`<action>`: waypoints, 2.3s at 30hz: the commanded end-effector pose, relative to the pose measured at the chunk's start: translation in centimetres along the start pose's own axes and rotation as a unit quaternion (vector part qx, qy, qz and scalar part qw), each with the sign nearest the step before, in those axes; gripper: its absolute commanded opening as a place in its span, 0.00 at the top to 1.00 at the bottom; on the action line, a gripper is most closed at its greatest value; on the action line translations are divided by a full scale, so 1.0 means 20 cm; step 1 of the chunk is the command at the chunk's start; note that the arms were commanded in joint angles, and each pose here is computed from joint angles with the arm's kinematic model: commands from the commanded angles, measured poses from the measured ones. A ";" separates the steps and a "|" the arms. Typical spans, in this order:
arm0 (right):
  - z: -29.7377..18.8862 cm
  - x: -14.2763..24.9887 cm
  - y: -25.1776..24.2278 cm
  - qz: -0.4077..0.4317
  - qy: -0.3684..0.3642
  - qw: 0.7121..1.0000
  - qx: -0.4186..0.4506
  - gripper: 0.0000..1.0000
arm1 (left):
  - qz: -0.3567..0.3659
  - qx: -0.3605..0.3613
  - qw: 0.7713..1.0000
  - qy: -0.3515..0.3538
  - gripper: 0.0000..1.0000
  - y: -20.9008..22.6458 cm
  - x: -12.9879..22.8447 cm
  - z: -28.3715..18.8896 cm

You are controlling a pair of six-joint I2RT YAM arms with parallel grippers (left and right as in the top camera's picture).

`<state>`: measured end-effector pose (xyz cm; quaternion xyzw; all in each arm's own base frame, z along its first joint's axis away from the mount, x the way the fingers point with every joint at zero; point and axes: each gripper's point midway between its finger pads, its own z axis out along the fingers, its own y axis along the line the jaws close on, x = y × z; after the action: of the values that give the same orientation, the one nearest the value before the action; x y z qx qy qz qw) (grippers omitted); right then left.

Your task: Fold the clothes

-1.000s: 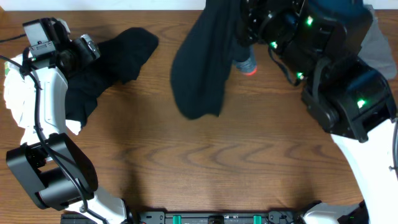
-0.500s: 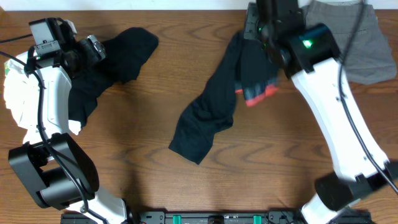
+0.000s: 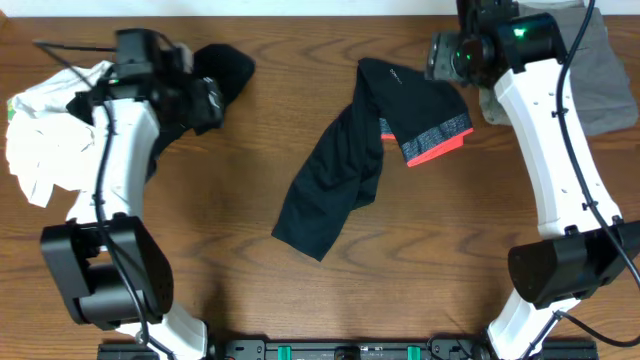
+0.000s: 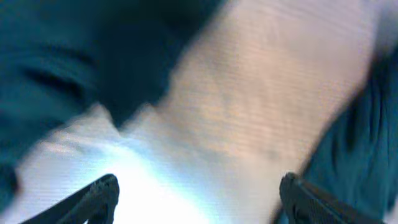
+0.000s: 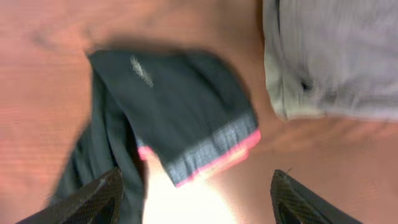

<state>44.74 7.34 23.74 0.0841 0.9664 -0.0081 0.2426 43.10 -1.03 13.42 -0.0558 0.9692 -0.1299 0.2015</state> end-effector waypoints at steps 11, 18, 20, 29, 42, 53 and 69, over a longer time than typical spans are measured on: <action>0.05 -0.06 -0.25 0.010 0.008 1.000 -0.001 0.20 | 0.237 0.123 0.953 0.146 0.26 -0.69 0.51 0.02; 0.18 0.01 -0.30 0.012 0.046 0.998 -0.033 0.23 | 0.292 0.127 0.939 0.125 0.29 -0.87 0.58 0.13; 0.19 0.04 -0.27 -0.009 0.056 0.997 -0.048 0.24 | 0.291 0.129 0.939 0.128 0.30 -0.89 0.62 0.17; 0.27 0.16 -0.24 -0.023 0.094 0.994 -0.057 0.24 | 0.262 0.135 0.944 0.146 0.30 -1.00 0.76 0.33; 0.32 0.23 -0.24 -0.022 0.113 0.991 -0.062 0.28 | 0.299 0.102 0.935 0.157 0.30 -1.04 0.88 0.60; 0.33 0.19 -0.23 -0.023 0.096 0.993 -0.065 0.28 | 0.284 0.088 0.941 0.164 0.66 -1.00 0.87 0.68; 0.33 0.17 -0.20 -0.032 0.090 0.992 -0.081 0.27 | 0.252 -0.026 0.965 0.061 0.94 -0.87 0.43 0.21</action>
<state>44.08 2.76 16.63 0.0555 0.9833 0.0568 0.1637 34.28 -22.11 4.02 0.2273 0.9686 -0.0788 0.0627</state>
